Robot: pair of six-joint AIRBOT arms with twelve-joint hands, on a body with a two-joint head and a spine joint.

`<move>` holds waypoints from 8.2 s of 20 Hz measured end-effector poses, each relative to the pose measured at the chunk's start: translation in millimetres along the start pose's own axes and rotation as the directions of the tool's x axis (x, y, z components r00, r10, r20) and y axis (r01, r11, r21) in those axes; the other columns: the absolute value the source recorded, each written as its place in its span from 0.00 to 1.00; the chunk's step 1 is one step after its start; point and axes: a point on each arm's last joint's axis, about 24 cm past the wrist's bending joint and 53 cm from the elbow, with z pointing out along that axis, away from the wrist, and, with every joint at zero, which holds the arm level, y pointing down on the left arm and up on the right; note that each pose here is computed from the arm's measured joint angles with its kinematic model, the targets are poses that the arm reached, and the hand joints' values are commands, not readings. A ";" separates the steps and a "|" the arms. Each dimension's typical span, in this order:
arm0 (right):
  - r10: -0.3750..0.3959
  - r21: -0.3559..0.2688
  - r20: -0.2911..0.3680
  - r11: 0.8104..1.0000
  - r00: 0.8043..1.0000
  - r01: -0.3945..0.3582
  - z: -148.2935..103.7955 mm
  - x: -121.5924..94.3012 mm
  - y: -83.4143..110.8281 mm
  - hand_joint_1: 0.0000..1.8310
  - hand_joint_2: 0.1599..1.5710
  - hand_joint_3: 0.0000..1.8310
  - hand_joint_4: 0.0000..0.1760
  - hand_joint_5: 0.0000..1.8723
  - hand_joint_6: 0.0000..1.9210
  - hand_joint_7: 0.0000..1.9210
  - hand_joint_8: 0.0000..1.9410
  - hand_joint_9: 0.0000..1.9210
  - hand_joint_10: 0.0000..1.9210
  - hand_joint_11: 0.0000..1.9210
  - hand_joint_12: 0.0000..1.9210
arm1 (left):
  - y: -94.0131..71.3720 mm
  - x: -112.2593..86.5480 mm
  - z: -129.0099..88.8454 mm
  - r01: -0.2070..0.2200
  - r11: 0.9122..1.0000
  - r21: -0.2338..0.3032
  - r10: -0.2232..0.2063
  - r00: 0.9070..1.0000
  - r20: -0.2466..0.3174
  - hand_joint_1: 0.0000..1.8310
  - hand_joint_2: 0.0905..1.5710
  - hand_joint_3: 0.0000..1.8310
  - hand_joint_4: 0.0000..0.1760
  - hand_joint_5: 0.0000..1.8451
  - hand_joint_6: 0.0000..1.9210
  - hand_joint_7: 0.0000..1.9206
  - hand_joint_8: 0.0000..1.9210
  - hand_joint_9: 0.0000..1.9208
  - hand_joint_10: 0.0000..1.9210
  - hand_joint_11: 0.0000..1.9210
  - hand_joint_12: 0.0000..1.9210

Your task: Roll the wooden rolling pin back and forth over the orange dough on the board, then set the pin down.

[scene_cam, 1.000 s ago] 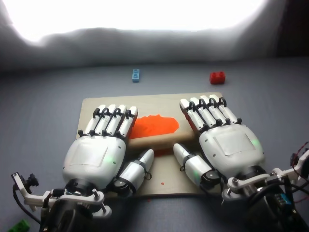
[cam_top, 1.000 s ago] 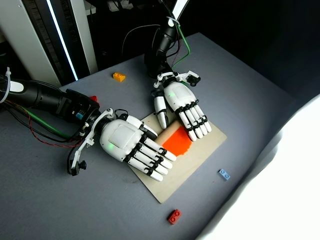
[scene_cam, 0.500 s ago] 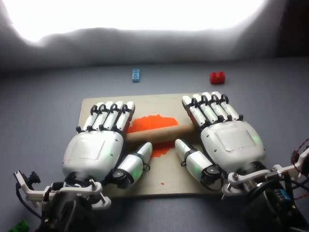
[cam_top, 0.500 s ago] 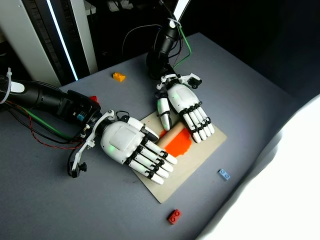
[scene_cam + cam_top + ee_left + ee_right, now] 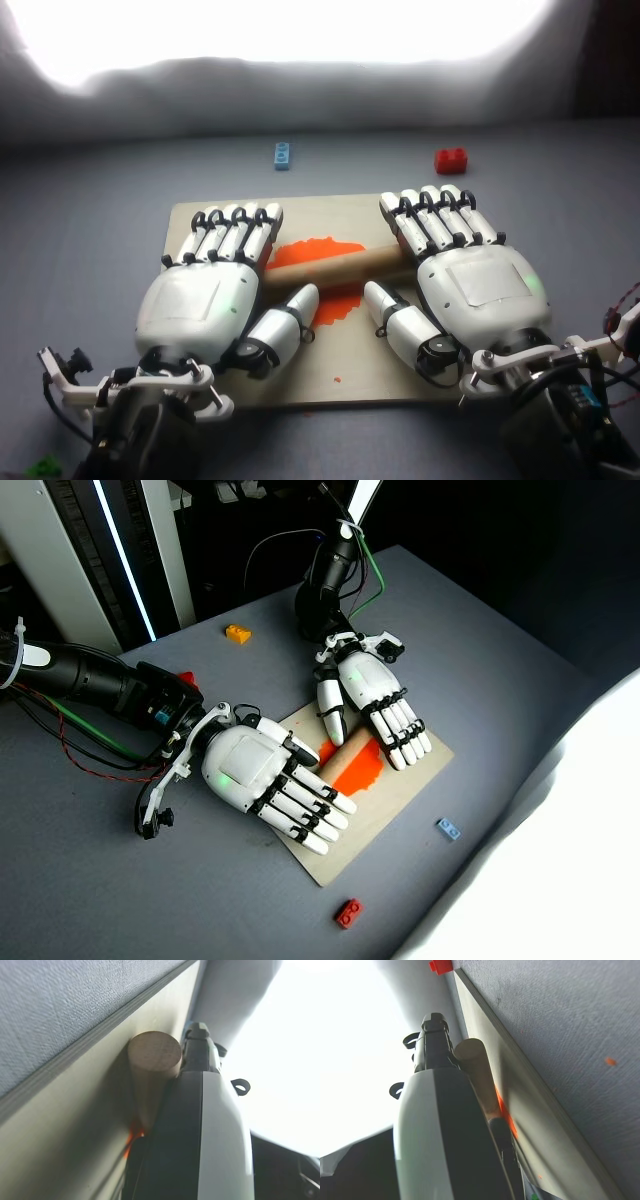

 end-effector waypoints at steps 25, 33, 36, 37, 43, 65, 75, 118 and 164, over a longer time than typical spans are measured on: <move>0.047 0.014 -0.019 0.999 0.999 -0.047 21.1 -1.7 -5.3 0.00 0.93 0.00 0.00 0.02 0.01 0.02 0.00 0.00 0.00 0.00 0.00 | 0.1 -4.4 18.7 -0.004 1.000 0.016 0.004 1.000 0.007 0.00 0.93 0.00 0.00 0.01 0.00 0.01 0.00 0.00 0.00 0.00 0.00; 0.046 0.015 -0.024 0.999 0.999 -0.046 31.7 -4.9 -6.7 0.00 0.93 0.00 0.00 0.02 0.00 0.01 0.00 0.00 0.00 0.00 0.00 | 0.8 -5.1 25.6 -0.001 1.000 0.013 0.001 1.000 0.006 0.00 0.93 0.00 0.00 0.02 0.00 0.01 0.00 0.00 0.00 0.00 0.00; 0.032 0.011 -0.032 0.999 0.999 -0.032 34.4 -4.3 -7.7 0.00 0.93 0.00 0.00 0.01 0.00 0.01 0.00 0.00 0.00 0.00 0.00 | 1.5 -5.7 26.3 -0.005 1.000 0.014 0.005 1.000 0.006 0.00 0.93 0.00 0.00 0.02 0.00 0.01 0.00 0.00 0.00 0.00 0.00; 0.029 0.010 -0.032 1.000 0.999 -0.029 34.8 -4.5 -7.9 0.00 0.93 0.00 0.00 0.01 0.00 0.01 0.00 0.00 0.00 0.00 0.00 | 1.6 -5.6 26.3 -0.006 1.000 0.014 0.006 1.000 0.006 0.00 0.93 0.00 0.00 0.02 0.00 0.01 0.00 0.00 0.00 0.00 0.00; 0.019 0.010 -0.045 1.000 0.999 -0.019 37.1 -3.0 -9.2 0.00 0.92 0.00 0.00 0.01 0.00 0.00 0.00 0.00 0.00 0.00 0.00 | 3.2 -7.6 29.6 -0.014 1.000 0.020 0.013 1.000 0.012 0.00 0.93 0.00 0.00 0.02 0.00 0.01 0.00 0.00 0.00 0.00 0.00; 0.054 0.017 -0.065 0.998 0.996 -0.053 45.2 -2.8 -11.2 0.00 0.93 0.00 0.00 0.01 0.00 0.00 0.00 0.00 0.00 0.00 0.00 | 9.9 -16.1 43.8 -0.003 1.000 0.010 0.003 1.000 0.028 0.00 0.94 0.00 0.00 0.02 0.00 0.01 0.00 0.00 0.00 0.00 0.00; 0.061 0.023 -0.068 0.998 0.996 -0.060 48.4 -3.0 -11.6 0.00 0.92 0.00 0.00 0.02 0.00 0.01 0.00 0.00 0.00 0.00 0.00 | 13.8 -21.4 55.3 -0.013 1.000 -0.014 0.013 0.999 0.046 0.00 0.93 0.00 0.00 0.02 0.00 0.01 0.00 0.00 0.00 0.00 0.00; 0.061 0.022 -0.056 0.998 0.997 -0.060 52.2 -7.7 -12.7 0.00 0.92 0.00 0.00 0.12 0.02 0.14 0.01 0.10 0.02 0.00 0.18 | 11.3 -39.3 69.8 -0.144 0.989 -0.040 0.144 0.989 0.007 0.00 0.93 0.00 0.00 0.11 0.01 0.13 0.01 0.11 0.01 0.00 0.23; 0.060 -0.021 -0.004 0.998 0.998 -0.060 31.3 -12.1 0.3 0.00 0.91 0.00 0.00 0.17 0.01 0.20 0.00 0.15 0.04 0.00 0.40 | 13.6 -34.8 38.7 -0.123 0.992 -0.040 0.124 0.992 0.001 0.00 0.93 0.00 0.00 0.17 0.00 0.21 0.00 0.17 0.00 0.00 0.34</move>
